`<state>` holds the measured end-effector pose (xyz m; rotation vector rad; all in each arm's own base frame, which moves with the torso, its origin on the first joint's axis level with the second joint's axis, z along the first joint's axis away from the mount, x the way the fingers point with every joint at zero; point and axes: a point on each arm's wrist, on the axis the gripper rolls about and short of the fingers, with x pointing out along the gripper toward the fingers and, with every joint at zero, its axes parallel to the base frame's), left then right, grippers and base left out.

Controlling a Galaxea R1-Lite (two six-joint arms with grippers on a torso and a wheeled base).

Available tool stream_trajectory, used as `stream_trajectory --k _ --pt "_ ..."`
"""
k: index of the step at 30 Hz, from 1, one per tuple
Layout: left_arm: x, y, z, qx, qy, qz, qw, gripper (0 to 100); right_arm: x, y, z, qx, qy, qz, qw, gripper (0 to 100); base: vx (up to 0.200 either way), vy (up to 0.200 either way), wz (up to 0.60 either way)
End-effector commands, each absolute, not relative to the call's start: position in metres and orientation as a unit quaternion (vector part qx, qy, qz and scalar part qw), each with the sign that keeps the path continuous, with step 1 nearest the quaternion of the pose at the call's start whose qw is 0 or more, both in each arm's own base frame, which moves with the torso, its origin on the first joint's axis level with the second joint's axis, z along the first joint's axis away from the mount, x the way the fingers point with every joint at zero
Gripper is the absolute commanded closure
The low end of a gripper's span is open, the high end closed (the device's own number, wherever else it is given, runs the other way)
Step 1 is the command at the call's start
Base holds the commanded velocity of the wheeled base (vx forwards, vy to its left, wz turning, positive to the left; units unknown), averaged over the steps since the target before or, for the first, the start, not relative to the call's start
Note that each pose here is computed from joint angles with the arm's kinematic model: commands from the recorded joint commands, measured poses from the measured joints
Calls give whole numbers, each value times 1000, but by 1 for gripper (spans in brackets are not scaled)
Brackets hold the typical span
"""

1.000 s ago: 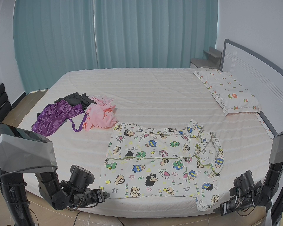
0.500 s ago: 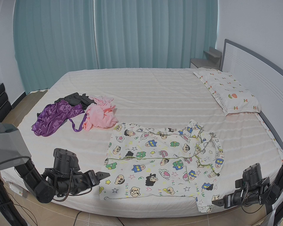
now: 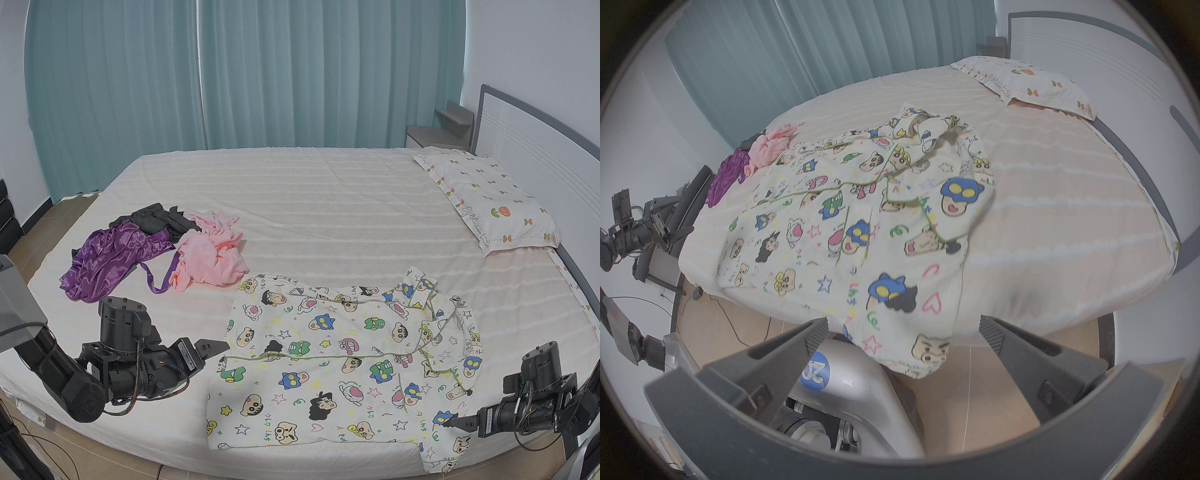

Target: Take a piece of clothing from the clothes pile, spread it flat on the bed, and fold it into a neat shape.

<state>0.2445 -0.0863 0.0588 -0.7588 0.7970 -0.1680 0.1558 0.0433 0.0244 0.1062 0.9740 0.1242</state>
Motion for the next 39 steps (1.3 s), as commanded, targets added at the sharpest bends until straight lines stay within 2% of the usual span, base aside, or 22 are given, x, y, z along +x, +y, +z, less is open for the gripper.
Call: stream_trajectory --k 1,8,14,21,25,33,39 --pt "246 -87 57 -362 380 -78 848 0 151 42 23 49 474 59 877 0 0 0 0" --pt "243 -97 53 -359 392 -88 842 0 151 42 23 53 474 64 877 0 0 -200 0" --pt "242 -99 49 -354 400 -88 841 0 157 44 25 57 451 68 888 0 0 -200 0" --pt "244 -100 52 -358 391 -87 843 0 157 44 26 68 447 64 889 0 0 0 0" --pt "241 -97 50 -357 392 -86 843 0 162 48 32 101 414 65 903 0 150 0 0" --pt "244 -98 51 -362 372 -89 850 0 192 70 52 186 321 107 922 0 0 0 0" --pt "244 -96 52 -371 371 -84 847 0 234 96 58 251 294 118 915 0 0 0 0"
